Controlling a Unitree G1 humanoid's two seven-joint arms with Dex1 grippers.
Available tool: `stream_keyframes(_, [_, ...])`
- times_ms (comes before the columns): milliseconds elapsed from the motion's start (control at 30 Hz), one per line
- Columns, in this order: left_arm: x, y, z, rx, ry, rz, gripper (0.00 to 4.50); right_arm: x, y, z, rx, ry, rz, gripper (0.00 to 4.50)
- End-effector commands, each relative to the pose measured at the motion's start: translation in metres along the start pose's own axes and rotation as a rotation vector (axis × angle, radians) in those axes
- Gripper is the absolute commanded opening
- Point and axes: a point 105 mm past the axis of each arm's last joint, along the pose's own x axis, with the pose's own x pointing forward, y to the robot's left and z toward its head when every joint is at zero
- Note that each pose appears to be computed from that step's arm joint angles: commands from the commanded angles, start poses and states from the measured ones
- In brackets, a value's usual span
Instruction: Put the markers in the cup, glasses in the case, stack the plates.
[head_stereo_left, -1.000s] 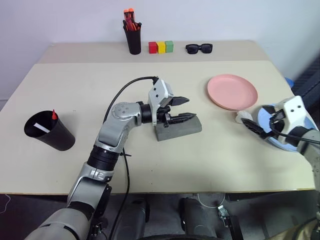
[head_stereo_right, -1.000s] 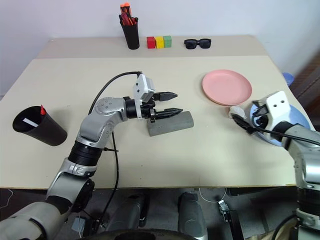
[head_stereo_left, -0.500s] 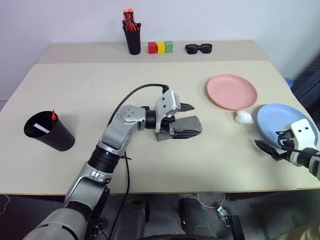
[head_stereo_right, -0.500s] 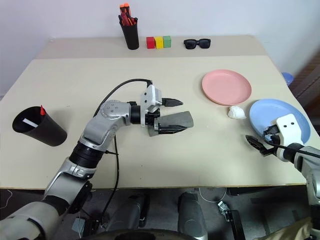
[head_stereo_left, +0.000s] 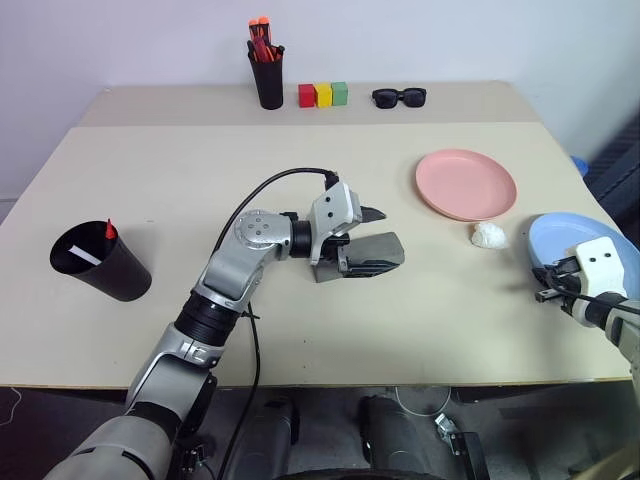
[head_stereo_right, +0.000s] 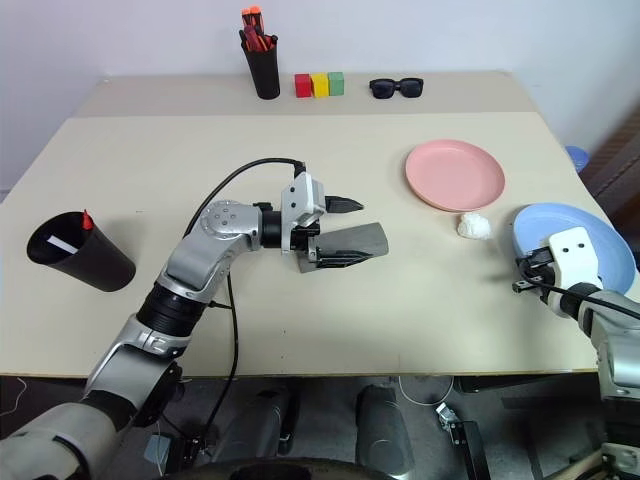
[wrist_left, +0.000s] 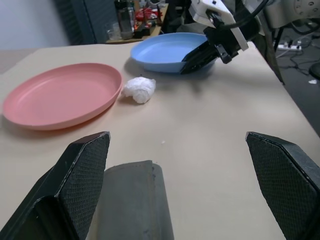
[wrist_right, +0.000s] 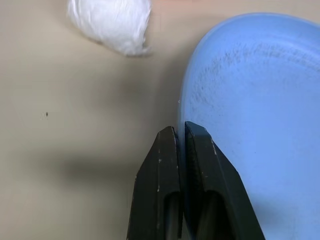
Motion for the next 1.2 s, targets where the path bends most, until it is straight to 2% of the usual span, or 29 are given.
stream_keyframes(33, [0.001,0.003,0.013,0.074,-0.017,0.012,4.50,0.004,-0.011,0.039,-0.080,-0.150,-0.098,0.01])
stream_keyframes(200, [0.000,0.004,0.009,0.076,-0.005,0.033,4.50,0.018,-0.003,0.092,-0.174,-0.314,-0.101,0.01])
stream_keyframes(333, [0.001,0.001,0.006,0.083,0.002,0.041,4.50,0.040,0.010,0.119,-0.183,-0.376,-0.026,0.01])
stream_keyframes(600, [-0.003,0.010,-0.001,0.087,0.044,0.122,4.50,0.087,0.043,0.133,-0.283,-0.343,0.155,0.01])
stream_keyframes(867, [-0.011,0.011,-0.007,0.078,0.071,0.176,4.50,0.107,0.064,0.141,-0.348,-0.328,0.251,0.01])
stream_keyframes(900, [-0.011,0.011,-0.007,0.077,0.074,0.181,4.50,0.108,0.066,0.141,-0.352,-0.326,0.262,0.66])
stream_keyframes(933, [-0.012,0.011,-0.008,0.076,0.075,0.185,4.50,0.109,0.068,0.142,-0.354,-0.325,0.266,0.93])
stream_keyframes(1167, [-0.014,0.011,-0.010,0.065,0.082,0.196,4.50,0.107,0.067,0.153,-0.303,-0.384,0.259,4.28])
stream_keyframes(1200, [-0.013,0.011,-0.010,0.063,0.081,0.196,4.50,0.102,0.061,0.159,-0.258,-0.416,0.249,4.46])
